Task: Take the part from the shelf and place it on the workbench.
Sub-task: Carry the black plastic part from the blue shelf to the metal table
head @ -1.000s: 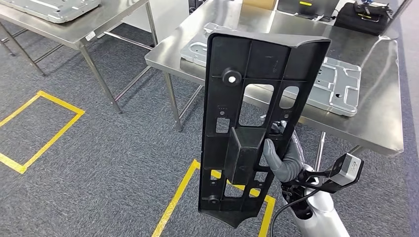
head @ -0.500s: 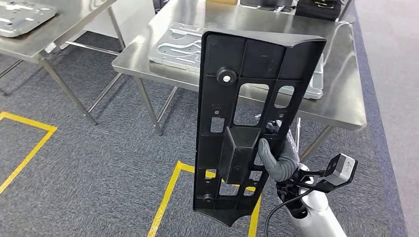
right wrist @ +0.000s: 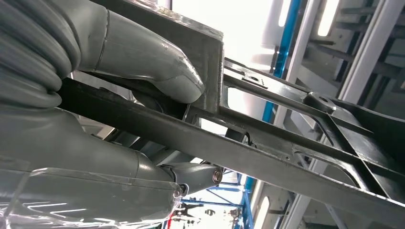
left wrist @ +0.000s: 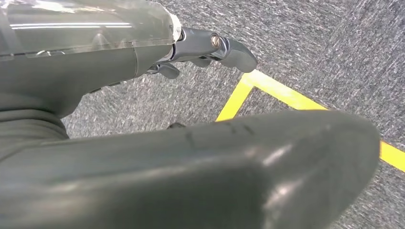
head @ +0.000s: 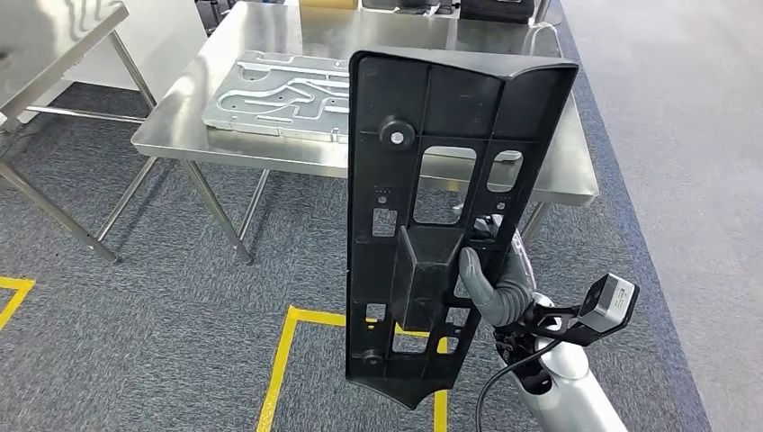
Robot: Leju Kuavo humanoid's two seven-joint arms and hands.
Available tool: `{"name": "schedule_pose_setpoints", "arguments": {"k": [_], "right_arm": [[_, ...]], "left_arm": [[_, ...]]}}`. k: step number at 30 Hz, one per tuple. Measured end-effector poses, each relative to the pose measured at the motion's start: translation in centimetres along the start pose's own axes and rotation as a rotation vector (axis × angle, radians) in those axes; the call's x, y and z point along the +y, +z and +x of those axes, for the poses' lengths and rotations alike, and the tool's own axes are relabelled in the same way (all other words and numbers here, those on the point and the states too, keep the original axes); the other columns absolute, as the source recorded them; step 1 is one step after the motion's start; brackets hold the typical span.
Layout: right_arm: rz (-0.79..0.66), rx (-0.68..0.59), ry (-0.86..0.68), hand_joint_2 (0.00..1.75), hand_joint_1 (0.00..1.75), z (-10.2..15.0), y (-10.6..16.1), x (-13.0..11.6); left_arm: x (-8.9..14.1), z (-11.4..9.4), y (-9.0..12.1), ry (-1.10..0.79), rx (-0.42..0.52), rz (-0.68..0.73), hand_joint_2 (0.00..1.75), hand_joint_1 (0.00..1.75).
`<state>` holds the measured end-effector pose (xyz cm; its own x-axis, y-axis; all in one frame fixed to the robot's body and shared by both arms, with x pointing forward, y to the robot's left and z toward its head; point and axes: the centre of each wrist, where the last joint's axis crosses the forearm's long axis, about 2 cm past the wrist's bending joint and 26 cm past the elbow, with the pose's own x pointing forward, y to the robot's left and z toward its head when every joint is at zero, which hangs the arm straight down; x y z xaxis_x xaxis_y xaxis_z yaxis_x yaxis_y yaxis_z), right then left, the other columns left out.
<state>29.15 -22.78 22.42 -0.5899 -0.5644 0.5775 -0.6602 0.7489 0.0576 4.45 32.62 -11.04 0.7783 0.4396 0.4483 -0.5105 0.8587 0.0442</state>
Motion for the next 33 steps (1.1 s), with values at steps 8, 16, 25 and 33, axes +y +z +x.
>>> {"name": "schedule_pose_setpoints", "arguments": {"k": [8,16,25,33], "right_arm": [[-0.017,0.005,0.044,1.75,1.75,-0.12,0.15,0.18],[-0.01,-0.017,0.057,1.75,1.75,0.27,-0.03,0.4],[-0.012,-0.018,0.052,1.75,1.75,0.33,0.24,0.64],[-0.006,-0.021,0.05,1.75,1.75,0.27,0.11,0.64]], "left_arm": [[0.03,-0.16,0.05,0.016,-0.002,-0.04,0.0,0.0],[-0.08,0.11,-0.04,0.026,-0.012,-0.046,0.0,0.0],[0.52,-0.25,0.06,0.02,-0.009,-0.036,0.0,0.0],[0.48,-0.22,0.05,0.028,-0.008,-0.031,0.0,0.0]]}}
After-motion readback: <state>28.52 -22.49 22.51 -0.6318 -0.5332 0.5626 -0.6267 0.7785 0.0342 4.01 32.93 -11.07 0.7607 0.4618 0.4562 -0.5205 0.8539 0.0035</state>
